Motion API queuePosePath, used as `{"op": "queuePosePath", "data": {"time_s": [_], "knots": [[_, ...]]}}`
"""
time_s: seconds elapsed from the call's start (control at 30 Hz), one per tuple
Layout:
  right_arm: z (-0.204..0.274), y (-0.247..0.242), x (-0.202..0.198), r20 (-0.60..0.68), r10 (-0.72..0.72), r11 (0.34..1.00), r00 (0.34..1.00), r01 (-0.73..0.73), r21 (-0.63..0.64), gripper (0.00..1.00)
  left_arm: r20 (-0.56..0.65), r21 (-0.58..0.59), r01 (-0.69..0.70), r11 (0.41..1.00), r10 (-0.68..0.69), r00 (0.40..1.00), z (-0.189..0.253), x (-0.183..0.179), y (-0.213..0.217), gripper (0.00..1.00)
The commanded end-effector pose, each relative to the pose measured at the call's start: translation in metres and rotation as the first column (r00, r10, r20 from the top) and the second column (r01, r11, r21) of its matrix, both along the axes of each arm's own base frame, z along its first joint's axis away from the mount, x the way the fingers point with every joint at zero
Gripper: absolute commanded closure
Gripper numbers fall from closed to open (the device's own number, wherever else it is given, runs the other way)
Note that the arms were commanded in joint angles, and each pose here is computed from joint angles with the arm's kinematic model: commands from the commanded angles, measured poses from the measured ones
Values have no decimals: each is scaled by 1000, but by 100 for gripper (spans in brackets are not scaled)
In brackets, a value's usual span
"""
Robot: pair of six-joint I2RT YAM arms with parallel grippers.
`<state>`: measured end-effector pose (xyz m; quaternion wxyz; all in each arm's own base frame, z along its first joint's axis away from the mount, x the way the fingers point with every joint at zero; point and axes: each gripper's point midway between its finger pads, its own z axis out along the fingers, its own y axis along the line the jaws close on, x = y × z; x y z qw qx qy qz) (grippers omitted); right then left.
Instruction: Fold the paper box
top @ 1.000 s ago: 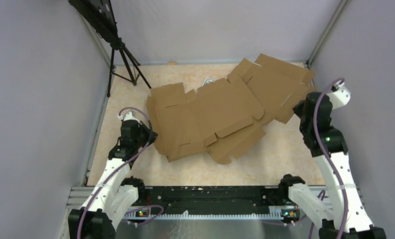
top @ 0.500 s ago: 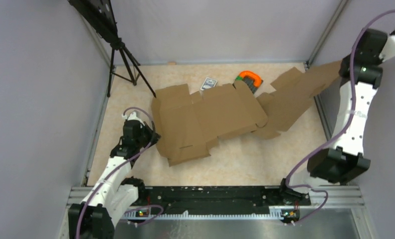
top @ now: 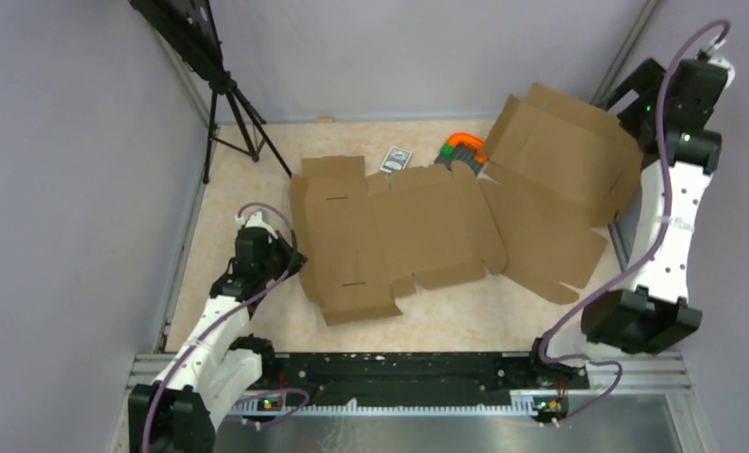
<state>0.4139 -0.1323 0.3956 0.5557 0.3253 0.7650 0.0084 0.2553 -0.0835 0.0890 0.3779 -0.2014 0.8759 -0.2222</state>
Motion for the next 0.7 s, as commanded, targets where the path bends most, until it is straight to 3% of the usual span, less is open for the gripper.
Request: {"op": "queuePosePath", "data": {"time_s": [0.0,0.23,0.33,0.43,0.67], "knots": [[7,48,-55,138,81,991,987,-94,91,1,51,0,25,1000,-25,998,10,8,-5,100],[-77,97,-89,154,191,958,969,-219,186,5,61,-2,63,998,-63,996,14,12,-12,100],[-127,131,-88,83,314,907,946,-325,269,11,67,-2,82,997,-81,994,18,12,-14,100],[-175,163,-95,55,420,839,906,-411,356,10,60,2,93,996,-93,994,19,11,-15,100],[-231,169,-83,-23,491,825,871,-457,333,7,-22,25,50,998,-50,999,-5,10,-7,100]]}}
